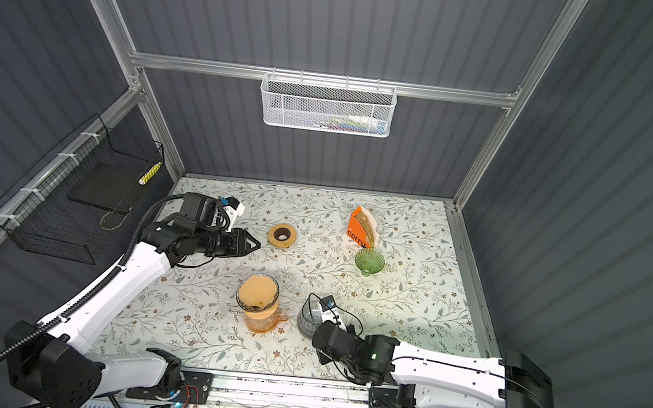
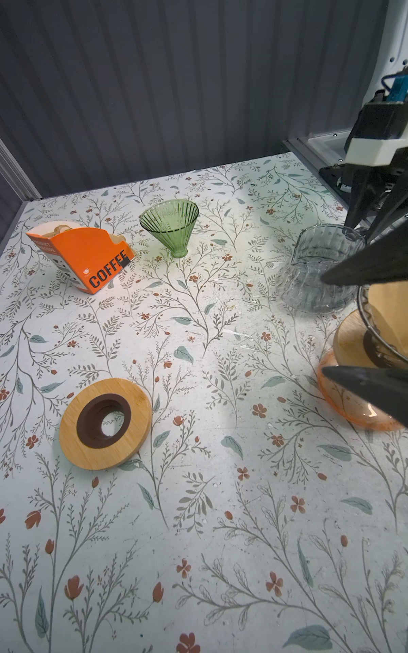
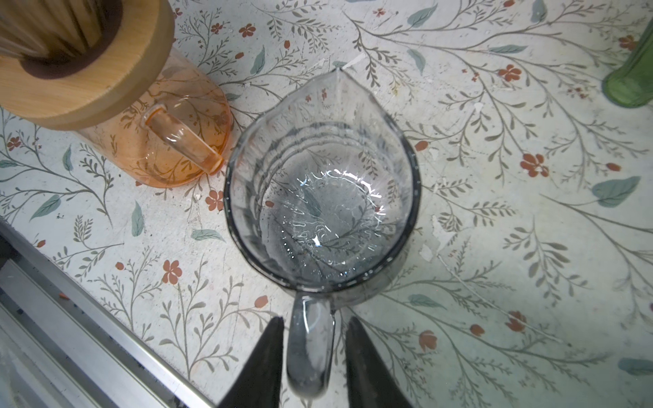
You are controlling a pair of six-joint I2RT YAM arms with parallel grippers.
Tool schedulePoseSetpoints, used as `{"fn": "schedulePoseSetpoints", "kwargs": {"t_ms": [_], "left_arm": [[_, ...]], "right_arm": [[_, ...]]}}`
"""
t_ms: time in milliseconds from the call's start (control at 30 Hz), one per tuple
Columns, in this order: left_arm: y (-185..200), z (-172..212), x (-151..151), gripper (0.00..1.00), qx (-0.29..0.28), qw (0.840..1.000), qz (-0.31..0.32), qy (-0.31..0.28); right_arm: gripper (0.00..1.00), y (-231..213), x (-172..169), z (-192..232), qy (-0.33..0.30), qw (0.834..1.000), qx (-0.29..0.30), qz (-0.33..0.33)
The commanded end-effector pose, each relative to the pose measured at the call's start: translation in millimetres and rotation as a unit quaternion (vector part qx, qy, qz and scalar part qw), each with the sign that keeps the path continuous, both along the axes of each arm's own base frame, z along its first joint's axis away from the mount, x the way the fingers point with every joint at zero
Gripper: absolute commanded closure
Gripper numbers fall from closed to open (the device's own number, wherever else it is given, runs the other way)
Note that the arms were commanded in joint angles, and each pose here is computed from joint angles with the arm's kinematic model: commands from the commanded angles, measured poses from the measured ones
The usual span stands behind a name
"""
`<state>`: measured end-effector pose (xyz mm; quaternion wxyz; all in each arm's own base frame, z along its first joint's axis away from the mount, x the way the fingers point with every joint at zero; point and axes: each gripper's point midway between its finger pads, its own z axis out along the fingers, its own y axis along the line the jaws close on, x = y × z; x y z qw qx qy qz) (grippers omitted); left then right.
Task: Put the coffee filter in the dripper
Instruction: 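Lower the glass pitcher beside the pink pitcher with the right gripper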
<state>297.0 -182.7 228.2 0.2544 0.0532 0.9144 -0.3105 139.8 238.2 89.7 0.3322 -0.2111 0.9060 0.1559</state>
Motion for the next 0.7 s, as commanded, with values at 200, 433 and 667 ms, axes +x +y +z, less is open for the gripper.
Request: {"fn": "schedulePoseSetpoints", "kwargs": {"t_ms": [200, 433, 667], "left_arm": [[-3.4, 0.7, 4.1, 0.61, 0.006, 1.000, -0.005, 0.003], [-6.0, -4.3, 4.7, 0.61, 0.007, 1.000, -0.008, 0.011], [-5.0, -1.7, 3.7, 0.61, 0.010, 1.000, -0.004, 0.008]], "right_arm": [[0.66, -20.7, -0.5, -5.5, 0.006, 0.999, -0.029, -0.031], [0.64, -28.1, 2.2, -2.0, -0.004, 0.999, -0.038, -0.039], [0.63, -36.1, 2.5, -4.3, -0.003, 0.997, -0.050, -0.051]]}}
